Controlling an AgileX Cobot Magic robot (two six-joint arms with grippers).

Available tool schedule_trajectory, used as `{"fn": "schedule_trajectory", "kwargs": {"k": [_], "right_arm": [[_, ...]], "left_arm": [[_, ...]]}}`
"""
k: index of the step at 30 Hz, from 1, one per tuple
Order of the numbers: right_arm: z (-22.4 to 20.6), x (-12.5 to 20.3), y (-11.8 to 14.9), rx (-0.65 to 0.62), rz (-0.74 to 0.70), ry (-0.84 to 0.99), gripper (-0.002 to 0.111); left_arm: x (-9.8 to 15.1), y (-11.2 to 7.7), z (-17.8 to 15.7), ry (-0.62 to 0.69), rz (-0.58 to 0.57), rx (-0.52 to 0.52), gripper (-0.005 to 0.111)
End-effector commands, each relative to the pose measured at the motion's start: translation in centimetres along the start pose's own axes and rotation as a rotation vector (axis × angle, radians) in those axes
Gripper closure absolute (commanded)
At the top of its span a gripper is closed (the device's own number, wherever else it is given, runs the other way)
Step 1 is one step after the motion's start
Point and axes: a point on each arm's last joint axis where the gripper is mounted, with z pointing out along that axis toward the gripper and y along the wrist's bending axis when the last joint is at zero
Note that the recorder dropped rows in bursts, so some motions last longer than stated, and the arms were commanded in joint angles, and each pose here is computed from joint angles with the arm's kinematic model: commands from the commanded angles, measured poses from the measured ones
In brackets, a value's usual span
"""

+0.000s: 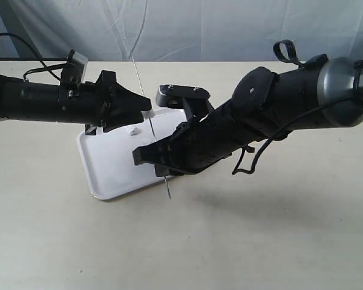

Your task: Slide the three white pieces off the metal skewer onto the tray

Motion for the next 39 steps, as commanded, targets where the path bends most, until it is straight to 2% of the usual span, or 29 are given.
{"fn": "schedule_trajectory", "kwargs": {"k": [1,5,13,19,30,39], "right_arm": [[-0.1,-0.2,0.1,-0.008,-0.007,-0.003,0.109],[-0.1,-0.2,0.2,-0.023,-0.007,-0.007,0.109],[-0.1,-0.2,0.3,-0.03,-0.014,-0.007,0.109],[-0.1,-0.2,0.3,-0.032,-0.014,-0.003,0.109],[-0.2,0.8,0.5,-0.061,-0.07,0.098,0.109],[-0.3,2.3,-0.2,-0.002,-0.099,0.24,0.109]], "left_arm": [[-0.2,-0.1,0.0,-0.013,0.0,0.01,0.069],[-0.1,-0.1,0.0,-0.007,0.014,0.008,0.073],[-0.1,-0.1,0.0,-0.003,0.016,0.006,0.073],[-0.1,-0.1,0.0,-0.001,0.016,0.012,0.085],[-0.5,0.0,0.0,-0.05,-0.002,-0.001,0.085],[-1.0,0.8,0.0,-0.101,-0.013,-0.093,0.085]]}}
